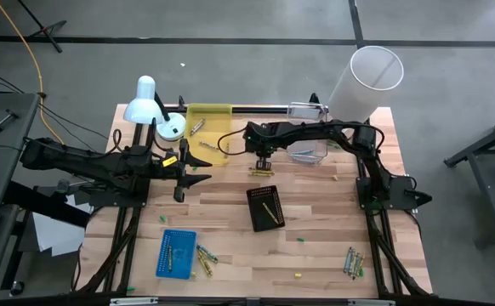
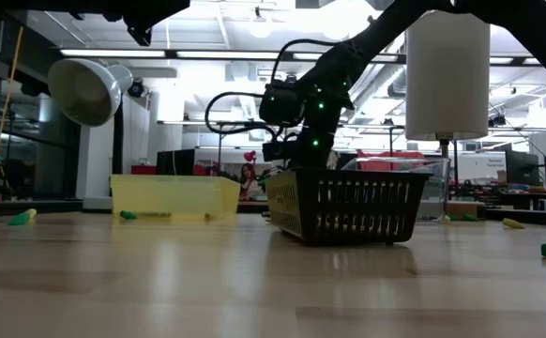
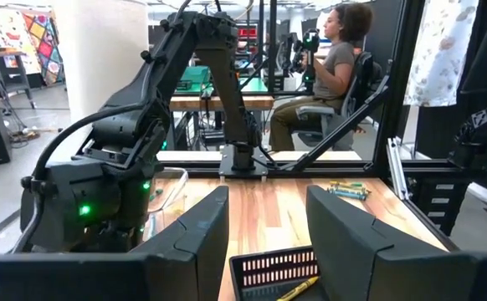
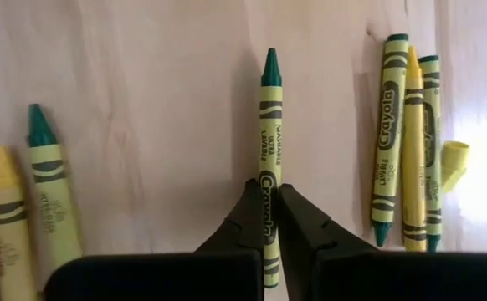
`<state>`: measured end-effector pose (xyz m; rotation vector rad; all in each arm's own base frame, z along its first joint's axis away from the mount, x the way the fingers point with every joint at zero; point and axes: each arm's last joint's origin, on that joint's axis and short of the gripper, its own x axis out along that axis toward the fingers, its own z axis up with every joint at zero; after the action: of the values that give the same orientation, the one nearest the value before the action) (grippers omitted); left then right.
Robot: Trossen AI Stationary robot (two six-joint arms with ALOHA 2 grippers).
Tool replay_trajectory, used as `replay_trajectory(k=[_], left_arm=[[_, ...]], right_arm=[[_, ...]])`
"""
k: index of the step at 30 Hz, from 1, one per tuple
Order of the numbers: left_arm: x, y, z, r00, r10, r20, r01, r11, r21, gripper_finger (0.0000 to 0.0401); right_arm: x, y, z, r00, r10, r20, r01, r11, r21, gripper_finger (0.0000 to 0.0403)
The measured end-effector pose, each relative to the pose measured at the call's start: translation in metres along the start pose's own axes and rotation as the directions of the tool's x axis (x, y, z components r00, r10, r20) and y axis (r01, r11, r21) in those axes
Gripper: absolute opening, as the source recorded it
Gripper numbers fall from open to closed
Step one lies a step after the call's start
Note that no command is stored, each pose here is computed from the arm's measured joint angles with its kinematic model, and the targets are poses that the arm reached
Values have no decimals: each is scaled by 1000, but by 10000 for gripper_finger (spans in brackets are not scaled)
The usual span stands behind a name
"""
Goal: Sort crayons
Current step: Put the green crayon into the blue bin
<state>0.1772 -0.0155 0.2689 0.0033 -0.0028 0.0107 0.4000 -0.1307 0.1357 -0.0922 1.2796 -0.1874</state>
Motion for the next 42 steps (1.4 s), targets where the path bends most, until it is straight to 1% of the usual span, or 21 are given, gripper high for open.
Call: replay_trajectory(k=[3,6,8,11,15,17,18,20,23,27,29,32,33,34,40,42], left_arm=[[0,0,0,1000,0,-4,0,1000,0,146],[0,0,-1,1000,0,-15,0,1000,-5,146],[0,0,-2,1000,0,-17,0,1000,-17,146],[0,0,-2,1000,0,-22,0,1000,-17,146],[0,0,-2,1000,1,-22,-1,1000,-16,146],[0,0,-2,1000,9,-16,-9,1000,-17,146],[0,0,-2,1000,17,-16,-18,1000,-17,146],[0,1,-2,999,45,-17,-45,999,-15,146],[0,2,-2,997,78,-18,-78,997,0,146],[0,3,-1,995,104,-14,-104,995,3,146],[0,3,-1,993,115,-11,-115,993,3,146],[0,4,0,991,131,-5,-131,991,18,146],[0,4,0,991,133,-5,-132,991,25,146],[0,4,-1,991,133,-6,-132,991,31,146],[0,4,0,991,133,0,-133,990,36,146],[0,4,0,990,139,3,-139,989,44,146]], right_arm=[[-11,3,1,998,65,25,-65,998,-4,1],[-28,7,5,987,120,106,-120,993,-1,1],[-36,12,1,984,111,143,-111,994,-8,1],[-43,26,-12,978,96,187,-96,995,-9,0],[-61,43,-37,945,82,318,-95,995,26,0],[-71,50,-51,923,41,383,-67,996,56,0],[-78,54,-58,907,17,420,-50,996,67,0],[-96,60,-68,855,-21,518,-38,994,102,0],[-118,71,-83,759,-45,650,-54,990,132,0],[-142,86,-94,559,-85,825,-58,988,140,0],[-146,92,-98,483,-82,872,-53,991,122,0],[-151,98,-99,383,-89,920,-45,992,115,0],[-152,99,-99,365,-88,927,-43,993,111,0],[-152,100,-98,357,-85,930,-42,993,106,0],[-149,101,-98,373,-76,925,-27,995,93,0],[-149,101,-98,375,-72,924,-42,995,94,0]])
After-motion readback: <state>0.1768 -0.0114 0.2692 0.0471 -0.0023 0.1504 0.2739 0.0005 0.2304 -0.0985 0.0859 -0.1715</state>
